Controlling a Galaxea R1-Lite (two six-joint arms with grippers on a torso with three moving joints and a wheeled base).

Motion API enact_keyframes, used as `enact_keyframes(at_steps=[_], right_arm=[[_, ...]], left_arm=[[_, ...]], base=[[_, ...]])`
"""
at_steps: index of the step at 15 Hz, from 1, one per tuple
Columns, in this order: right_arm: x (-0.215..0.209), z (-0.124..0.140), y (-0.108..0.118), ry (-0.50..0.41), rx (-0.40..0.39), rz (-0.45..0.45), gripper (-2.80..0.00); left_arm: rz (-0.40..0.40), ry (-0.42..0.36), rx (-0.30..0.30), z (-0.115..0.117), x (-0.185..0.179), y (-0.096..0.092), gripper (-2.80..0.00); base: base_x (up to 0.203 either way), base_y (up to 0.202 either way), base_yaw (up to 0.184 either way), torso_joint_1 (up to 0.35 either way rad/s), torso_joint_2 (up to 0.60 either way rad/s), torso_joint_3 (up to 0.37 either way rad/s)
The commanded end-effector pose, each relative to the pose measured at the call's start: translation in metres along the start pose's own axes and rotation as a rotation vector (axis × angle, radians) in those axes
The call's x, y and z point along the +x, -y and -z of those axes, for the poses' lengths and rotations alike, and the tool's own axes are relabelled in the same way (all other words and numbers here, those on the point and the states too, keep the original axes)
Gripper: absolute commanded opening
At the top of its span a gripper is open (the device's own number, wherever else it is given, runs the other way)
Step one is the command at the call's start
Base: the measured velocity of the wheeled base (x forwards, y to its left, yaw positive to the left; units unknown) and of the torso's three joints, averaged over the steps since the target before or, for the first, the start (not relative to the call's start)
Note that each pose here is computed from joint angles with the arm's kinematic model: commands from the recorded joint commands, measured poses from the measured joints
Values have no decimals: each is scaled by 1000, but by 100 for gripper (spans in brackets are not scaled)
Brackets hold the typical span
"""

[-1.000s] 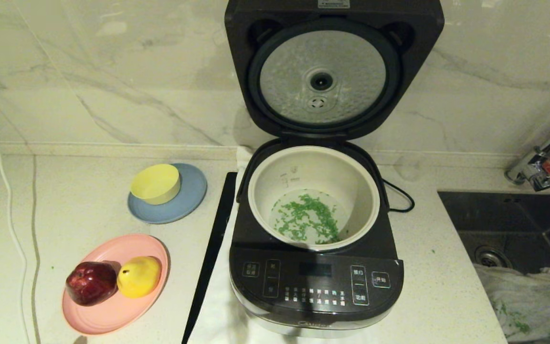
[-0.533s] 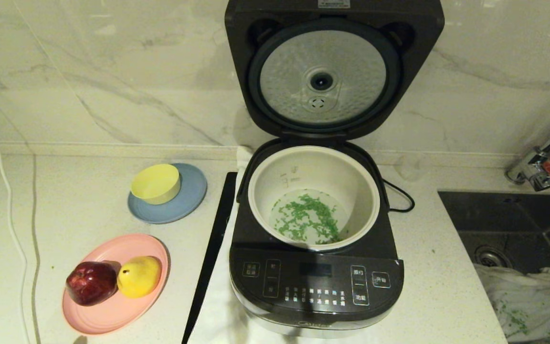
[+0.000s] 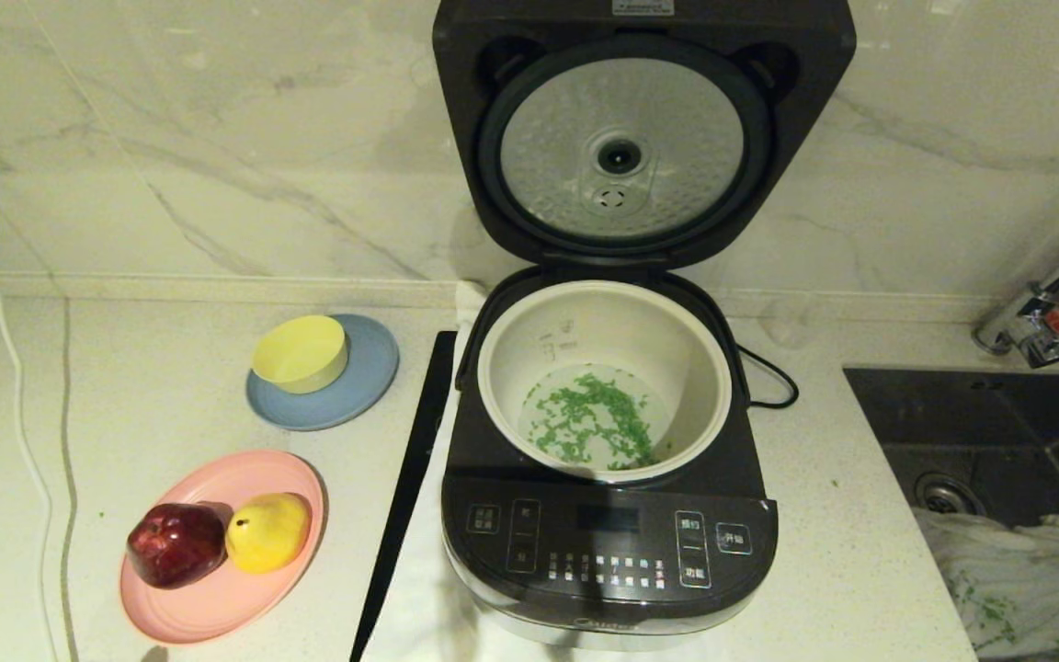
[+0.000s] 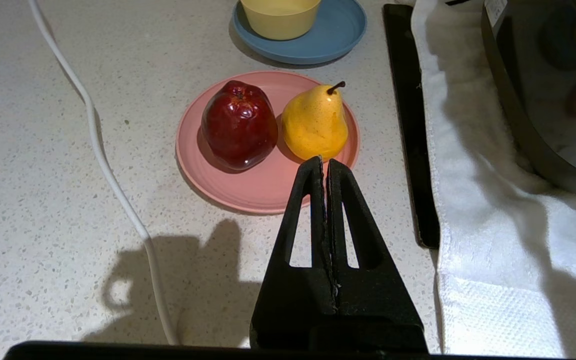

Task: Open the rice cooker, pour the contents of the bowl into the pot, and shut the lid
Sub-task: Fill a bowl with water from the tap

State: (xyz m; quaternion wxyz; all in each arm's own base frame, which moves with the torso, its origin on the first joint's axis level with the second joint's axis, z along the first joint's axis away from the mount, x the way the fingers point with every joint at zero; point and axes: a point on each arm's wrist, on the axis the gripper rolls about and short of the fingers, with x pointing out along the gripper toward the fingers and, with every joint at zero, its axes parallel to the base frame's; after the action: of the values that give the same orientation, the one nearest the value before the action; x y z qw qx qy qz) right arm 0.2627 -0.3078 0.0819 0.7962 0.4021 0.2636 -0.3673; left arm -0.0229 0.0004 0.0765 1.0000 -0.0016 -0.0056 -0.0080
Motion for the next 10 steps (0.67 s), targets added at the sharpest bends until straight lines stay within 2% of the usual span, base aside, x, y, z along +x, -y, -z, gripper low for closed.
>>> enact_keyframes(at_steps=[1,3,5,10], right_arm=[[-11,1,-6,9,-8,-14,-280],[-28,8,-15,7,-24,-28,-280],[-48,28,-29,-16,-60,-52,-280],[-126,80,-77,-38,-207,-185,-280]], left_arm=[[-1,-4,-1,1,0,0,-280],[-1,-2,0,1,0,0,-280],[-1,-4,-1,1,0,0,-280],[-1,-2,0,1,0,0,-280]], base=[[0,0,0,0,0,0],[0,0,0,0,0,0],[0,0,0,0,0,0],[0,0,0,0,0,0]])
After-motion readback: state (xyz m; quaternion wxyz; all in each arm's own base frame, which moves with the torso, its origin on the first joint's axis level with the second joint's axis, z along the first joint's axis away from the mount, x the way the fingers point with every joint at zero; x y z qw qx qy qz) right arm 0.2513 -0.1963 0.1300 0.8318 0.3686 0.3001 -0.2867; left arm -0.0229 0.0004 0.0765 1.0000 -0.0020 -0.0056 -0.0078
